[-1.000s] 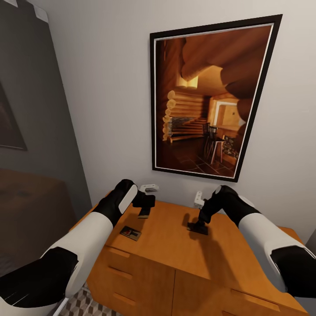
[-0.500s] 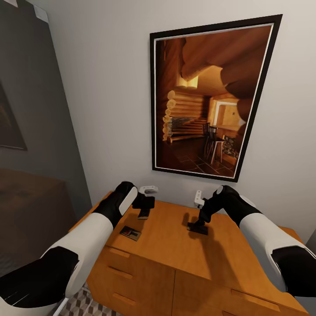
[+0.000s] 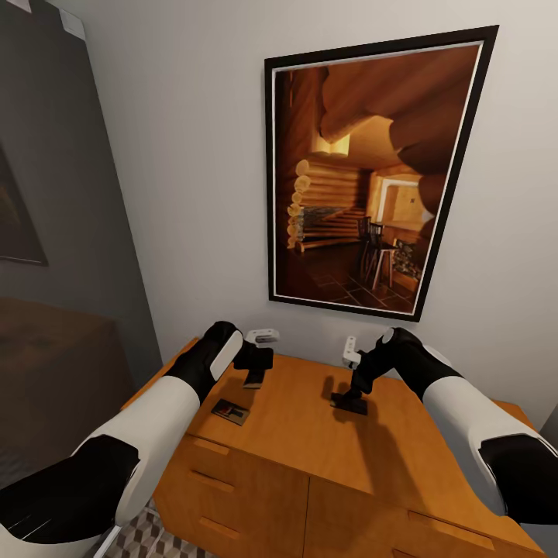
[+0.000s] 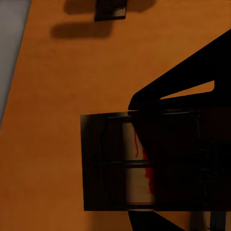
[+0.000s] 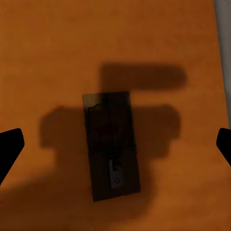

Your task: Take the four mousetraps from the cabinet in the bathroom and place them on the bathroom floor. Make sure all four end up on the same floor surface, and ensure that at least two of them are either under or directly next to the same bathroom sink.

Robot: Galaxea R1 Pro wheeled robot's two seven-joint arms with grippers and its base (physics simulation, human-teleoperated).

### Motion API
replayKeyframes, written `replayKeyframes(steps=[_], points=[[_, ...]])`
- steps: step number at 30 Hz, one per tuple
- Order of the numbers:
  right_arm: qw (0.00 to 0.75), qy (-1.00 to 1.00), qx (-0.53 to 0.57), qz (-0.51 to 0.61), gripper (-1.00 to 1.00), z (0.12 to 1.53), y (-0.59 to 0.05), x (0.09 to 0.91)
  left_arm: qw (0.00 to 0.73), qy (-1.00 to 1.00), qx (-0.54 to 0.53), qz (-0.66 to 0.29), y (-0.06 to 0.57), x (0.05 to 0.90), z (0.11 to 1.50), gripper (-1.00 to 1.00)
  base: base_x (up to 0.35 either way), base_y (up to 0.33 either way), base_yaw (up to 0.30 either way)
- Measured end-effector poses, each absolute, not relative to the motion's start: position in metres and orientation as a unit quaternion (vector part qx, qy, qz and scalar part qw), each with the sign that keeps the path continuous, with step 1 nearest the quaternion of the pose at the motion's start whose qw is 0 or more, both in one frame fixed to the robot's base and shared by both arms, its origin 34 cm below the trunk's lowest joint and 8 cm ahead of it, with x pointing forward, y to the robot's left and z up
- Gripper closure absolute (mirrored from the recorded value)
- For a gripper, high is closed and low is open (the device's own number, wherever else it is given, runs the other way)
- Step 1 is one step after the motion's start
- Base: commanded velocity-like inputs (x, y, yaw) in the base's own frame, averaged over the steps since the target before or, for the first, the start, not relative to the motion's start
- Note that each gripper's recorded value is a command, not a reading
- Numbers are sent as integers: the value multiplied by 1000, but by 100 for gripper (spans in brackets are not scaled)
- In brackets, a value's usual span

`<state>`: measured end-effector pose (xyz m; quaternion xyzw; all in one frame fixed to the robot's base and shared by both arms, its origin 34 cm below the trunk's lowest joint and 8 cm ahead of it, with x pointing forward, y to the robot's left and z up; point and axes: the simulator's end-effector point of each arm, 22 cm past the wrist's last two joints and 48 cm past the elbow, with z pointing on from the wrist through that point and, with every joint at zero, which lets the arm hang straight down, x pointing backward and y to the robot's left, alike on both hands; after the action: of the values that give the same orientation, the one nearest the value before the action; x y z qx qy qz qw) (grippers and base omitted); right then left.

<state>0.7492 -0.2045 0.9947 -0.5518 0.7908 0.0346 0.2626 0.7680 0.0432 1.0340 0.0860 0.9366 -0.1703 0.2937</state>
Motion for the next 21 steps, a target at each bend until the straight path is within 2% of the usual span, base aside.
replayKeyframes(steps=[12,21], points=[[265,790,-552,36,-100,996,-203,750,296,936,86,-171,43,769,1035,100,0,0,0],[266,790,-552,34,-100,996,-203,750,296,936,86,-171,43,769,1035,100,0,0,105]])
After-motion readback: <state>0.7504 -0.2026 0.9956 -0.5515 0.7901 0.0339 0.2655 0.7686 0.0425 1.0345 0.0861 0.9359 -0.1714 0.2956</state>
